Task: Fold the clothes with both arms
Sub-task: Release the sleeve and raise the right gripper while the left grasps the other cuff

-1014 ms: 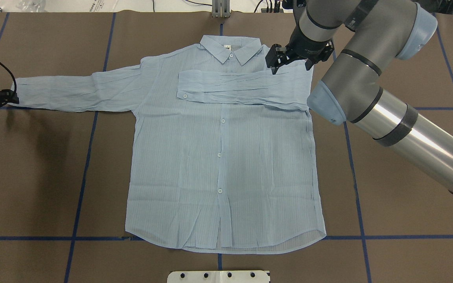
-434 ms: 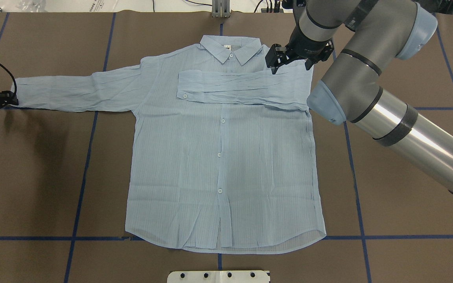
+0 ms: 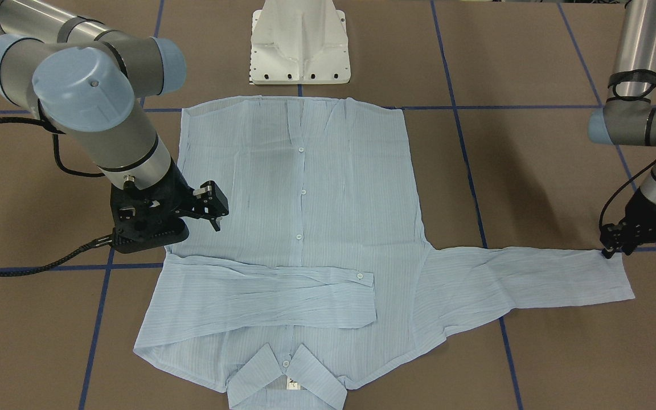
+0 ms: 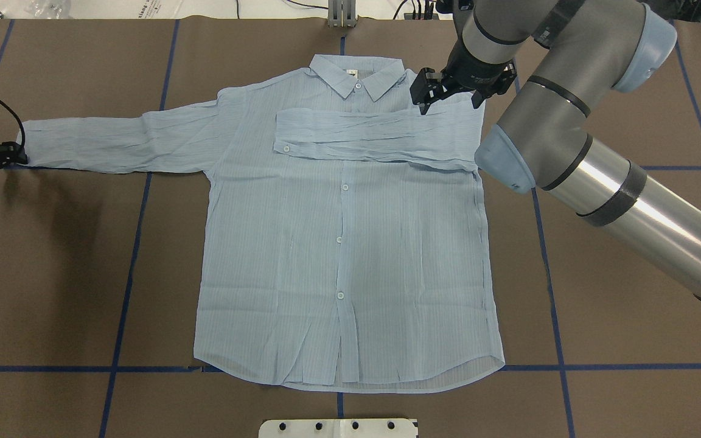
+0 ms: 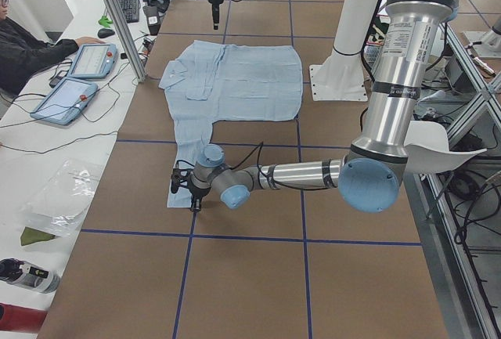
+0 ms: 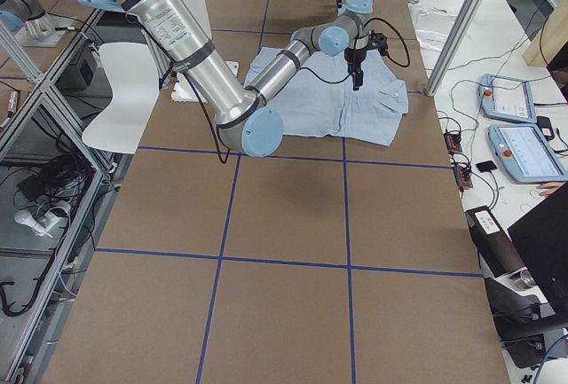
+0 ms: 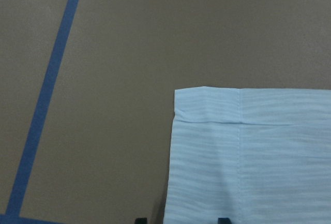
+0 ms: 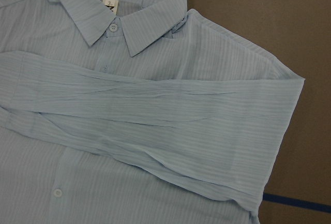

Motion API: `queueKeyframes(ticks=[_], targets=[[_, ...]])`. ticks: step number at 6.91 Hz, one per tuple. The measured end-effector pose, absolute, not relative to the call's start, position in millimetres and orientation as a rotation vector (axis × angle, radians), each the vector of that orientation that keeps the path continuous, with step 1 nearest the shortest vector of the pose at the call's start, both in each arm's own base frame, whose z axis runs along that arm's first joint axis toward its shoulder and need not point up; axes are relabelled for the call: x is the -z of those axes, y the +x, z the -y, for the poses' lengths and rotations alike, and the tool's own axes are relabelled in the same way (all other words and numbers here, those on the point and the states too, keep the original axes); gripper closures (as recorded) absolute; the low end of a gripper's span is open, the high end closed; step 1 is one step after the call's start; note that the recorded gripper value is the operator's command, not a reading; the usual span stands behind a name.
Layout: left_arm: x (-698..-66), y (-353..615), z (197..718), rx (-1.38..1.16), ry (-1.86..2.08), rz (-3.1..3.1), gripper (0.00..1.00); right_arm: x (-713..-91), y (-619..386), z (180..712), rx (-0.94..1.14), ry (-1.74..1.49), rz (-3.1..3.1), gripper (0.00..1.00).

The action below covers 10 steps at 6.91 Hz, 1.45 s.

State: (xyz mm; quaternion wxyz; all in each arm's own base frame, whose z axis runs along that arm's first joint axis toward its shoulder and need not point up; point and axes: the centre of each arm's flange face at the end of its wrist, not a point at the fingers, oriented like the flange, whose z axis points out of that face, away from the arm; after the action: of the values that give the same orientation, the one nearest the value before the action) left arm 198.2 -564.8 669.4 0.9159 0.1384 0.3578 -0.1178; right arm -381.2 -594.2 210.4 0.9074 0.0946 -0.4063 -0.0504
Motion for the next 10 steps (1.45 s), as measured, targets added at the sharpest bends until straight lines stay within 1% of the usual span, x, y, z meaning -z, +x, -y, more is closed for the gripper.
queueKeyframes(ticks=[1, 2, 5, 6, 8, 10], targets=[[-670, 198, 565, 0.243, 0.285, -0.736, 0.89, -210, -381, 594, 0.104, 0.196, 0.839, 0.0], [-669, 198, 565, 0.243, 0.285, -0.737, 1.0, -211, -381, 594, 0.104, 0.196, 0.839, 0.0], [-664, 198, 566, 0.235, 0.295, -0.742, 1.0, -213, -380, 594, 0.102, 0.195, 0.836, 0.0], [-652, 197, 567, 0.229, 0.311, -0.756, 1.0, -216, -379, 594, 0.101, 0.191, 0.834, 0.0], [-606, 191, 571, 0.224, 0.369, -0.799, 1.0, -240, -367, 592, 0.094, 0.17, 0.824, 0.0], [-536, 188, 581, 0.233, 0.398, -0.818, 1.0, -284, -331, 594, 0.105, 0.148, 0.807, 0.0]])
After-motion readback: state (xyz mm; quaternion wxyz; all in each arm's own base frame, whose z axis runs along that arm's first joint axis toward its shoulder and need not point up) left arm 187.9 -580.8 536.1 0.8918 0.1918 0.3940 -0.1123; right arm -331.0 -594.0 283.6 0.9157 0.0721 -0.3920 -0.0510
